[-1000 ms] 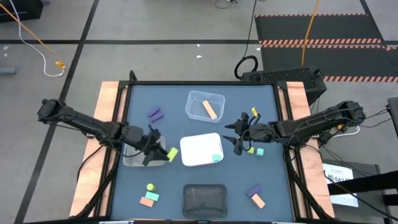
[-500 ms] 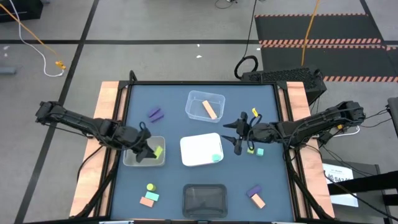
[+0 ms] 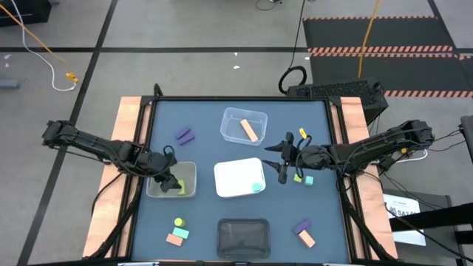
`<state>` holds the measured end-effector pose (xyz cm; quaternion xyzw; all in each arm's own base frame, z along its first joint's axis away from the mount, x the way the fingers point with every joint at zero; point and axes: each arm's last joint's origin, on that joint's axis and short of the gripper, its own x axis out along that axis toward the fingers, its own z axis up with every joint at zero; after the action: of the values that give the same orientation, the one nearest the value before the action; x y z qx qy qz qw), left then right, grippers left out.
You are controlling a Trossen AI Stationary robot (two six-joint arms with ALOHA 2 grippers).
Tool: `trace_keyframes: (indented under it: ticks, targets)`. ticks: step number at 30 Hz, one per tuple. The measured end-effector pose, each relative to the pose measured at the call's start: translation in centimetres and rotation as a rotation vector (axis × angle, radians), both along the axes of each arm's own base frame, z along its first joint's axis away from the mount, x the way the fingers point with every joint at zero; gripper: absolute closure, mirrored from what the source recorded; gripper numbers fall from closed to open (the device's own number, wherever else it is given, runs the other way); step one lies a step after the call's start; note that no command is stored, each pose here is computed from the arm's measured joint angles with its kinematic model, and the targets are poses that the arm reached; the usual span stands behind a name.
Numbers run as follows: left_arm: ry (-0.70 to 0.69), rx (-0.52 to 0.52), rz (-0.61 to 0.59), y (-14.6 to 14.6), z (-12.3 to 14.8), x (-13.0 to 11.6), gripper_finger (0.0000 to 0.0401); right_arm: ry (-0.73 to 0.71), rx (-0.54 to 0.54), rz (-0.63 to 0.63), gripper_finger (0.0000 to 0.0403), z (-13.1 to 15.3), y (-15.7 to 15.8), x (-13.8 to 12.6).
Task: Sort & place blocks by color
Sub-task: Put the top purple block into the black bin
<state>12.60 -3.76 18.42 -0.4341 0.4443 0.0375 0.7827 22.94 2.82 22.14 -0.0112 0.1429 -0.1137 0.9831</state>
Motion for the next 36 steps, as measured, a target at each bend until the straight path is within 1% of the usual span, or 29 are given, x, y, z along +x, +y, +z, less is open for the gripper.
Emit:
trace_keyframes:
  ticks: [3,6,9,11,13,15,18,20,23,25,30,34,36]
  targets:
    - [-0.053,-0.034,-0.009,-0.2,0.4,0.4,0.015,0.0,0.0,0.0,0.0188,0.0,0.0,0.0]
    - [-0.128,-0.058,0.039,0.1,1.0,1.0,0.0137,0.0,0.0,0.0,0.0188,0.0,0.0,0.0]
    - [-0.296,-0.064,0.062,0.5,2.3,2.0,0.0134,0.0,-0.001,0.0,0.0188,0.0,0.0,0.0]
    - [-0.44,-0.039,0.053,0.8,3.3,2.6,0.0133,0.001,-0.008,0.002,0.0188,0.0,0.0,0.0]
    - [-0.586,0.024,0.046,1.2,4.4,3.1,0.0133,-0.001,-0.02,0.006,0.0188,0.1,0.0,0.0]
    - [-0.693,0.106,0.052,1.8,5.2,3.4,0.0133,0.002,-0.033,0.009,0.0188,0.1,0.0,0.0]
    - [-0.771,0.236,0.093,2.9,5.7,3.7,0.0133,0.004,-0.043,0.012,0.0188,0.1,0.0,0.0]
    - [-0.795,0.332,0.125,3.9,5.9,3.7,0.0133,0.005,-0.045,0.012,0.0188,0.1,0.0,0.0]
    - [-0.747,0.495,0.141,5.6,5.4,3.6,0.0133,0.004,-0.046,0.008,0.0188,0.1,0.0,0.0]
    - [-0.668,0.561,0.169,6.8,4.8,3.3,0.0133,0.004,-0.046,0.008,0.0188,0.1,0.0,0.0]
    - [-0.376,0.602,0.272,9.8,2.3,2.3,0.0133,-0.019,-0.044,0.004,0.0188,0.3,-0.1,0.1]
    - [-0.196,0.631,0.294,11.7,0.5,1.8,0.0133,-0.053,-0.045,-0.012,0.0188,0.6,-0.4,0.2]
    - [-0.129,0.651,0.309,12.6,-0.2,1.7,0.0133,-0.054,-0.045,-0.025,0.0188,0.6,-0.7,0.2]
